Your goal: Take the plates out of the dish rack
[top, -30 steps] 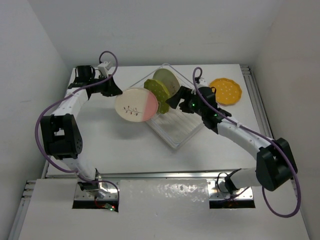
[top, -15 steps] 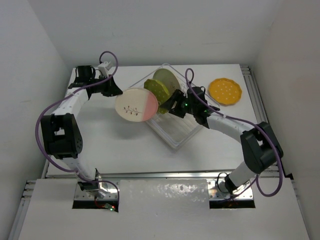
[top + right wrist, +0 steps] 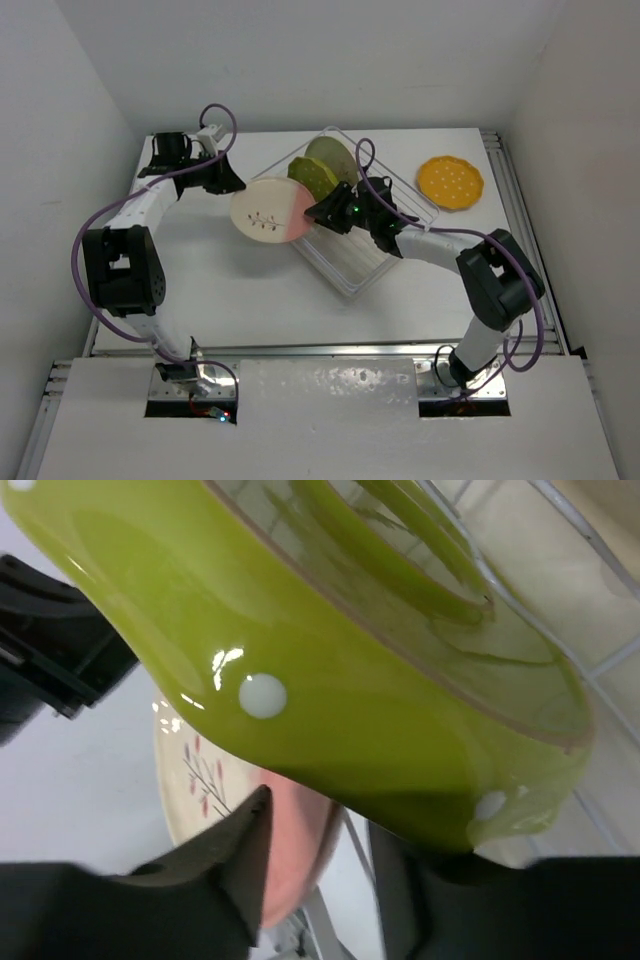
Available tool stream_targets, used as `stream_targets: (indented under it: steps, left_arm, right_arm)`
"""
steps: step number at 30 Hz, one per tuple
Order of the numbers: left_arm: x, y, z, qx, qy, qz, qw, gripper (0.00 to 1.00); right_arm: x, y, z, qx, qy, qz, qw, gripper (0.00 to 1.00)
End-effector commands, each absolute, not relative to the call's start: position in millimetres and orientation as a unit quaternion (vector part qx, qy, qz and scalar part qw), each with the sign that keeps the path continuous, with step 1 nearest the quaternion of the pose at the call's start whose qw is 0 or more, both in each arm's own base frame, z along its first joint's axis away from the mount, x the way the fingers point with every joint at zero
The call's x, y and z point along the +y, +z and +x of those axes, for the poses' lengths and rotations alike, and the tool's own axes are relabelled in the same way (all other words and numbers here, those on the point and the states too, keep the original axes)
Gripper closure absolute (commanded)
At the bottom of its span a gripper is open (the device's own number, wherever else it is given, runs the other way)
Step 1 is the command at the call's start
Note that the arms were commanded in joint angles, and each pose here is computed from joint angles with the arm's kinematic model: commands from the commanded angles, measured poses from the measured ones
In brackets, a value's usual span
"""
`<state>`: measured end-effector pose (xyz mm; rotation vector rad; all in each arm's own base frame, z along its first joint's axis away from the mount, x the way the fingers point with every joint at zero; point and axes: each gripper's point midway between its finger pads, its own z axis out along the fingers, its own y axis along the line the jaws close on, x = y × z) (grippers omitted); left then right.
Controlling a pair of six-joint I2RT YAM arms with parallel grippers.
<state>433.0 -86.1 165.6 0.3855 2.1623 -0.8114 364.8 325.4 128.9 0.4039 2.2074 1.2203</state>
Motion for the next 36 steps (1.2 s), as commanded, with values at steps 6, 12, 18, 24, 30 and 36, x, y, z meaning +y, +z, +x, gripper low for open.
stream_targets:
  steps: [6, 12, 18, 24, 30, 36]
  left_arm:
    - [-99.5, 173.8, 428.4, 0.835, -0.344, 0.169, 0.395, 0.95]
    - [-108.5, 167.4, 408.3, 0.839, -0.385, 0.150, 0.355, 0.57]
    - [-109.3, 167.1, 378.4, 0.838, -0.414, 0.167, 0.313, 0.46]
    - [-119.6, 173.1, 372.1, 0.823, -0.469, 0.125, 0.296, 1.00]
    - [-117.0, 194.0, 374.0, 0.810, -0.484, 0.134, 0.304, 1.00]
    - [-104.6, 211.4, 377.6, 0.793, -0.491, 0.149, 0.329, 1.00]
  right_arm:
    - [356.3, 158.9, 381.6, 0.780, 0.534, 0.143, 0.294, 0.86]
    - [350.1, 147.3, 381.1, 0.769, 0.541, 0.193, 0.281, 1.00]
    - [350.6, 150.6, 386.0, 0.762, 0.546, 0.200, 0.286, 1.00]
    - [352.3, 149.0, 388.9, 0.759, 0.549, 0.205, 0.284, 1.00]
    - [351.2, 153.2, 387.8, 0.772, 0.533, 0.175, 0.300, 0.99]
    - [348.9, 160.5, 386.1, 0.799, 0.495, 0.114, 0.323, 0.33]
